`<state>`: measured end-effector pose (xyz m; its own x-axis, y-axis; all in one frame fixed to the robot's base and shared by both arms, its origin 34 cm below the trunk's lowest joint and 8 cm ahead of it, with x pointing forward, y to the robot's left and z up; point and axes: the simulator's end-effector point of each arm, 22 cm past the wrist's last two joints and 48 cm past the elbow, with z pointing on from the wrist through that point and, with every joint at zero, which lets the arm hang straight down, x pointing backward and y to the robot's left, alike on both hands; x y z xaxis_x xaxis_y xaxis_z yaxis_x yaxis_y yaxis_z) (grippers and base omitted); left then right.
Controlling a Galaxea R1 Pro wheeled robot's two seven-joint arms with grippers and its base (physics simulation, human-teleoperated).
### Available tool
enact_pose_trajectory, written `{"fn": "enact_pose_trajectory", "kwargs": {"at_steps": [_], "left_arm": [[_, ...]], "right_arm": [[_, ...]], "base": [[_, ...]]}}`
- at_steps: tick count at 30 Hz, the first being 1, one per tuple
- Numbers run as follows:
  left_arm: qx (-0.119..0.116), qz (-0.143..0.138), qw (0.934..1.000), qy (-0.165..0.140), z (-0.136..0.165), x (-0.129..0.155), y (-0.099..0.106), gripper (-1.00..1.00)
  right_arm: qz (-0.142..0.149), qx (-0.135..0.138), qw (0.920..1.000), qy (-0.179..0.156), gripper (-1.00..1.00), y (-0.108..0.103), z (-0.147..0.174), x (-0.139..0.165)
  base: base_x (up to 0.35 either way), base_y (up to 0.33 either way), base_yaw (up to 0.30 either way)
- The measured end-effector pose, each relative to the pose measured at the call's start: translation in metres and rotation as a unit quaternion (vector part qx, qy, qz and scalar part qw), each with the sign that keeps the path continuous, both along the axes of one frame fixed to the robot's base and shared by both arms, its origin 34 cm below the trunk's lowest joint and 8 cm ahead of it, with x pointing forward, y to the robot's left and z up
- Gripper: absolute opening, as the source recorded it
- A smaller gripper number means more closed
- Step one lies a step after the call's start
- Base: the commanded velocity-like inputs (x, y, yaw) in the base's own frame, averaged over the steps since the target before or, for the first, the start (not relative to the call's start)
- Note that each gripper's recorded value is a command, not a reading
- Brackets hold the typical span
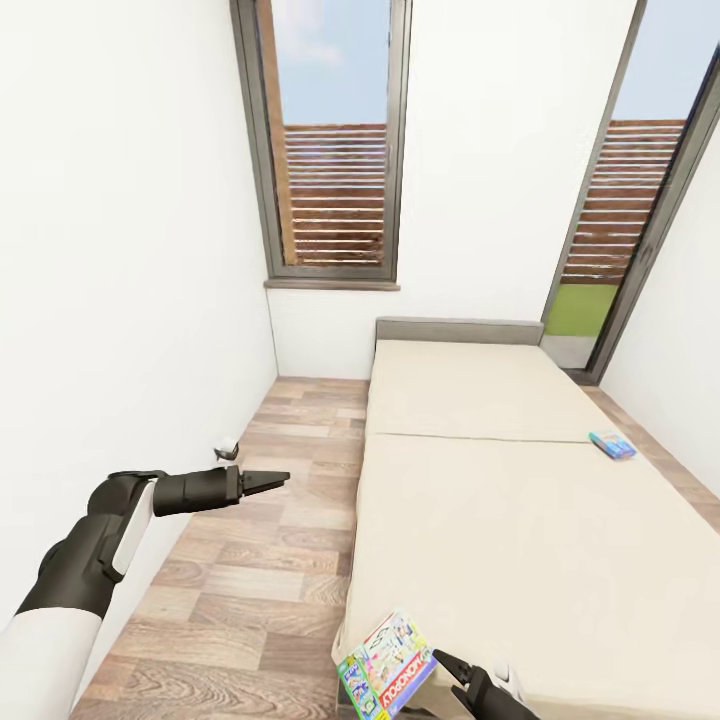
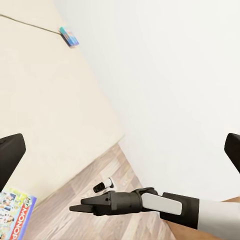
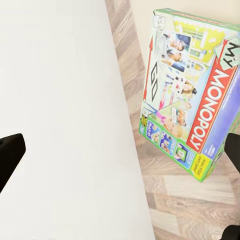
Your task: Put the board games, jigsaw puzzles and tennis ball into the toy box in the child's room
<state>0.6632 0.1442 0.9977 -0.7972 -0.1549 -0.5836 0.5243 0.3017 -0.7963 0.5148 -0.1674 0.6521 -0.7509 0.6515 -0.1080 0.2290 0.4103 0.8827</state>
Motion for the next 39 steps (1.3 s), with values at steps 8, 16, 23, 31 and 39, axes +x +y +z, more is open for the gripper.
{"fn": "enact_pose_trajectory", "kwargs": {"at_steps": [8,16,23,31,39], "left_arm": [[0.000,0.000,1.0000,0.000,-0.012,0.000,0.000,1.00],[0.000,0.000,1.0000,-0.001,-0.024,0.000,0.000,1.00],[0.000,0.000,1.0000,-0.001,-0.035,0.000,0.001,1.00],[0.001,0.001,1.0000,-0.001,-0.048,0.000,0.001,1.00],[0.001,0.001,1.0000,-0.001,-0.062,-0.001,0.001,1.00]], "right_arm": [[0.000,0.000,1.0000,0.000,1.00,0.000,-0.012,0.001],[0.001,0.001,1.0000,-0.001,1.00,0.001,-0.024,0.001],[0.001,0.001,1.0000,-0.001,1.00,0.001,-0.035,0.001],[0.001,0.000,1.0000,-0.001,1.00,0.001,-0.048,0.000],[0.002,0.000,1.0000,-0.001,1.00,0.002,-0.062,0.000]], "base": [[0.000,0.000,0.000],[0.000,0.000,0.000],[0.000,0.000,0.000],[0.000,0.000,0.000],[0.000,0.000,0.000]]}}
